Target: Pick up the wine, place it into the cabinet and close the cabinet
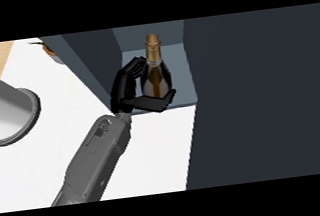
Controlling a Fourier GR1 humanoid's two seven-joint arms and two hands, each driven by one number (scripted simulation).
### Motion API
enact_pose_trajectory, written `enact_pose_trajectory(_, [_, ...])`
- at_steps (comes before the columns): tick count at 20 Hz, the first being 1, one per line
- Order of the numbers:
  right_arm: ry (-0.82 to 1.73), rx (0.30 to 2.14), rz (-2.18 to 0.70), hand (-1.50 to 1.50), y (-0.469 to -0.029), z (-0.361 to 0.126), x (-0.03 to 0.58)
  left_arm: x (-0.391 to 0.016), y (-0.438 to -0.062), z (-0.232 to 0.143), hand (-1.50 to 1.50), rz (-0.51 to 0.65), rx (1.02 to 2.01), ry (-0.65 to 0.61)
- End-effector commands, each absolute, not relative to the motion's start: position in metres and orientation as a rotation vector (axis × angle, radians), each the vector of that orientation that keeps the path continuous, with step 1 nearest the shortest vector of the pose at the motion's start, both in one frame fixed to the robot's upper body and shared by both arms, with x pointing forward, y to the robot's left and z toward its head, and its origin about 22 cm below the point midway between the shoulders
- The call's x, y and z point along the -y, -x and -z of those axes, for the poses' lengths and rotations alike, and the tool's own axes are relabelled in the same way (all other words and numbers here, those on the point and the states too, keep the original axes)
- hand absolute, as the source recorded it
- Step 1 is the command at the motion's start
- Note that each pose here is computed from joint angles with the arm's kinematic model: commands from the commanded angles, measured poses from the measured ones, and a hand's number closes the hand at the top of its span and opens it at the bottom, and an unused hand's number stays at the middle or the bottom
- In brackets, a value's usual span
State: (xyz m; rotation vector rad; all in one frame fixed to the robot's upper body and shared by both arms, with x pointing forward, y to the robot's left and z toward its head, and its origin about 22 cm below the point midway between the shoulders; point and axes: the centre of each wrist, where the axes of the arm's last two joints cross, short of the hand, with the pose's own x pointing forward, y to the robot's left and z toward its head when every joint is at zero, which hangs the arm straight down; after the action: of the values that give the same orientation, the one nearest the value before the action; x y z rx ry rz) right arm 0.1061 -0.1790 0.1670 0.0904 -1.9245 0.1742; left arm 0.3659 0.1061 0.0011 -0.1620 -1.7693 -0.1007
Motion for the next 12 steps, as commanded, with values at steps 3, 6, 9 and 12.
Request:
enact_pose_trajectory(3, [-0.253, 1.955, -0.138, -1.5, -0.073, -0.196, 0.185, -0.092, -0.39, -0.015, 1.5, 0.059, 1.745, 0.111])
enact_pose_trajectory(6, [-0.251, 1.961, -0.112, -1.5, -0.074, -0.191, 0.185, -0.091, -0.393, -0.011, 1.5, 0.093, 1.746, 0.072])
enact_pose_trajectory(9, [-0.244, 1.946, -0.124, -1.5, -0.071, -0.193, 0.187, -0.096, -0.394, 0.002, 1.5, 0.189, 1.707, -0.012])
enact_pose_trajectory(12, [-0.272, 1.963, -0.136, -1.5, -0.072, -0.19, 0.184, -0.094, -0.398, -0.001, 1.5, 0.158, 1.648, -0.051])
